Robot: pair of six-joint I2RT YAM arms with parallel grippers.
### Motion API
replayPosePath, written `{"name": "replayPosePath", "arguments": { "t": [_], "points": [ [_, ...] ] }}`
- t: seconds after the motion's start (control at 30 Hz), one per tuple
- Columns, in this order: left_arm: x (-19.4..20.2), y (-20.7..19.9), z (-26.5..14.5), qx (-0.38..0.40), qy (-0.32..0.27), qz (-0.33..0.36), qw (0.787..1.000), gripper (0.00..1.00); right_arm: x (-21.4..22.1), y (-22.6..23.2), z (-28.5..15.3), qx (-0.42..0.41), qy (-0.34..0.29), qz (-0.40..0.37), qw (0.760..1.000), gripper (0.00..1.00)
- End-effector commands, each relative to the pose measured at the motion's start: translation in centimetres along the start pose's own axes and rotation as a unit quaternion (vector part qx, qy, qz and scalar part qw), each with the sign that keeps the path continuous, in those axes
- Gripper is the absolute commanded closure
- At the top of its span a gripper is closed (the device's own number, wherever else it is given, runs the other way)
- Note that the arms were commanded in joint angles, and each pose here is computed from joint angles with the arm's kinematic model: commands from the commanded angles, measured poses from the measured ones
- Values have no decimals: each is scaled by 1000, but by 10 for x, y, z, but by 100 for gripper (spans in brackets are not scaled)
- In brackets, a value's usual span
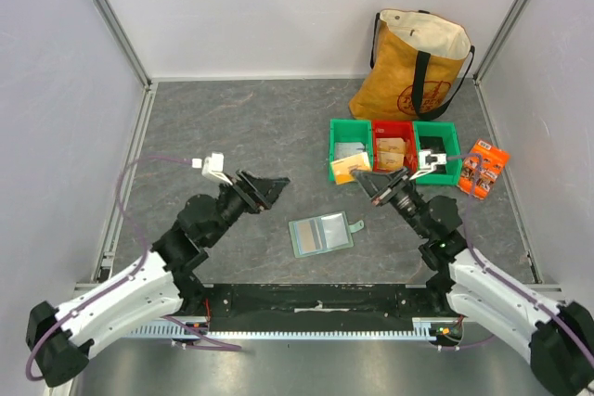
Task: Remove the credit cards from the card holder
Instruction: Place the credit card in the storage box.
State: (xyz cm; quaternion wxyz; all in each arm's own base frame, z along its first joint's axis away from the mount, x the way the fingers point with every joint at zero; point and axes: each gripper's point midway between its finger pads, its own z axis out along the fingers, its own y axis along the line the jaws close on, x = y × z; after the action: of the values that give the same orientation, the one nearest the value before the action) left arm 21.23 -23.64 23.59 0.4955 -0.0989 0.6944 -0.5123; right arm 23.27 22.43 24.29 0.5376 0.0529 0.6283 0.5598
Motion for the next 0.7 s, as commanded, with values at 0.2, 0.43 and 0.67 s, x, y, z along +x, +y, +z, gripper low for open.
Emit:
{"name": "replayPosePath", "arguments": {
  "t": [0.2, 0.43, 0.67],
  "points": [
    [-71, 71, -44, -247, 75, 211, 943, 9, -92, -96, -16, 250, -56, -96, 962, 100],
    [-76, 107, -59, -284, 77, 251, 922, 8, -132, -156, -19, 320, -100, -74, 939, 100],
    [-67, 99, -54, -231, 102, 209, 945, 8, -137, -197, 15, 319, -111, -59, 940, 100]
  ]
}}
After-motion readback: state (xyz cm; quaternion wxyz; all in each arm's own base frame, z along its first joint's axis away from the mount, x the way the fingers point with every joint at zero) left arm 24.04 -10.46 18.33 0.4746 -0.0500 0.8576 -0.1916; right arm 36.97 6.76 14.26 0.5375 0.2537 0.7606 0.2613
